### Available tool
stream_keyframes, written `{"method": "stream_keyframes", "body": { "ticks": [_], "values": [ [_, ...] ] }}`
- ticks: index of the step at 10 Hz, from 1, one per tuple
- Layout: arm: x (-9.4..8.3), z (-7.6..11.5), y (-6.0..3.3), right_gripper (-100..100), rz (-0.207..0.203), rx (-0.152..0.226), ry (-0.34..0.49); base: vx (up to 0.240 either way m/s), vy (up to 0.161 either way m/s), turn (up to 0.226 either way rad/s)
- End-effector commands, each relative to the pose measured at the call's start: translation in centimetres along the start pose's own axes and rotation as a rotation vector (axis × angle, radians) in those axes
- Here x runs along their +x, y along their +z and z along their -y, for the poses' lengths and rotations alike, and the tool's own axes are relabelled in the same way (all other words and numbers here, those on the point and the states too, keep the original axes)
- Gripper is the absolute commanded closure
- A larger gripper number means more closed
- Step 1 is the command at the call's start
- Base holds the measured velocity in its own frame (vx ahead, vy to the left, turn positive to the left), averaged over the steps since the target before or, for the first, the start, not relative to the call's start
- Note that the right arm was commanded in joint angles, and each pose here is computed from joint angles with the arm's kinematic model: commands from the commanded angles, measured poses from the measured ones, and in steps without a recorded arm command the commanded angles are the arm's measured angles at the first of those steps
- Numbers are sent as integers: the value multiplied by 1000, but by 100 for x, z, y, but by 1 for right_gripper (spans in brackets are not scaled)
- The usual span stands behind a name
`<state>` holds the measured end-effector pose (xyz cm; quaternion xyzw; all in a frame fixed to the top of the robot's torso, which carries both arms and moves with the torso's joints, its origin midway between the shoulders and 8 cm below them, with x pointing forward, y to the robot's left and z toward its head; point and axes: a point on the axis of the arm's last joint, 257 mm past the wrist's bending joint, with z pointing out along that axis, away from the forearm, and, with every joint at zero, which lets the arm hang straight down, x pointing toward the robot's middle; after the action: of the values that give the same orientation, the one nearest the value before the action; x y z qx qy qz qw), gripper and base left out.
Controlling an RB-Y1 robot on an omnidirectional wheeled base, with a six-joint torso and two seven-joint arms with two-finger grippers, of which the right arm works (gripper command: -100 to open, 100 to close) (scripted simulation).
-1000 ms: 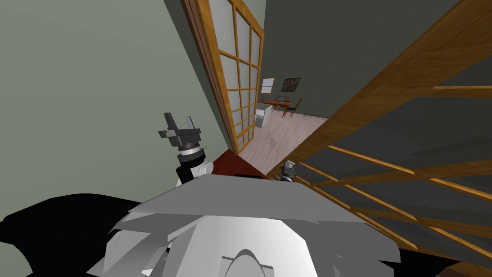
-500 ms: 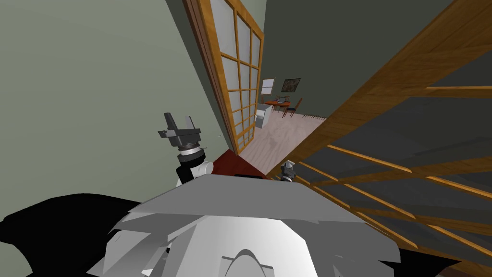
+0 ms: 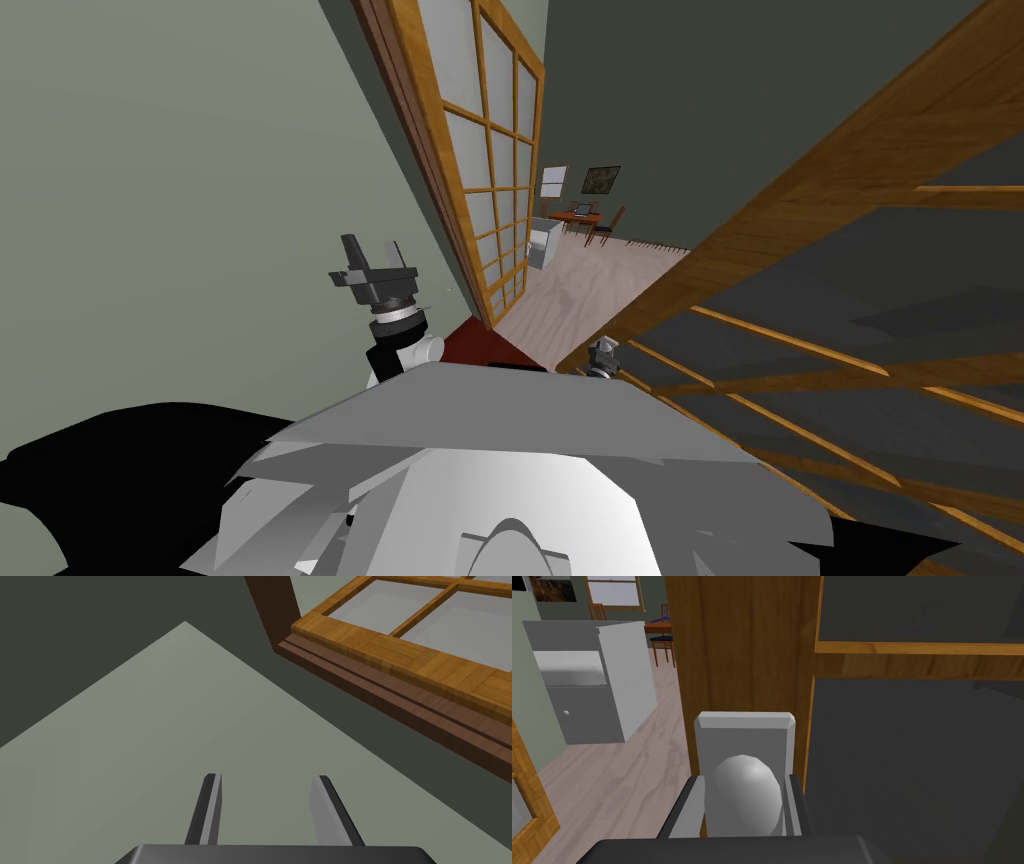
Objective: Push the door open
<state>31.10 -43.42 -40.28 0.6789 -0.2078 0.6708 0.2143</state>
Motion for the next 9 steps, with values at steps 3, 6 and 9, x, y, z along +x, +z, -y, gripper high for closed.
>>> {"method": "stream_keyframes", "body": {
  "ticks": [3, 6, 9],
  "values": [
    [48, -222, 90, 100, -10, -69, 3, 188, -72, -37],
    [48, -414, 123, 100, -10, -125, 4, 184, -55, -35],
    [46, -613, 146, 100, -10, -184, 5, 178, -91, -38]
  ]
}}
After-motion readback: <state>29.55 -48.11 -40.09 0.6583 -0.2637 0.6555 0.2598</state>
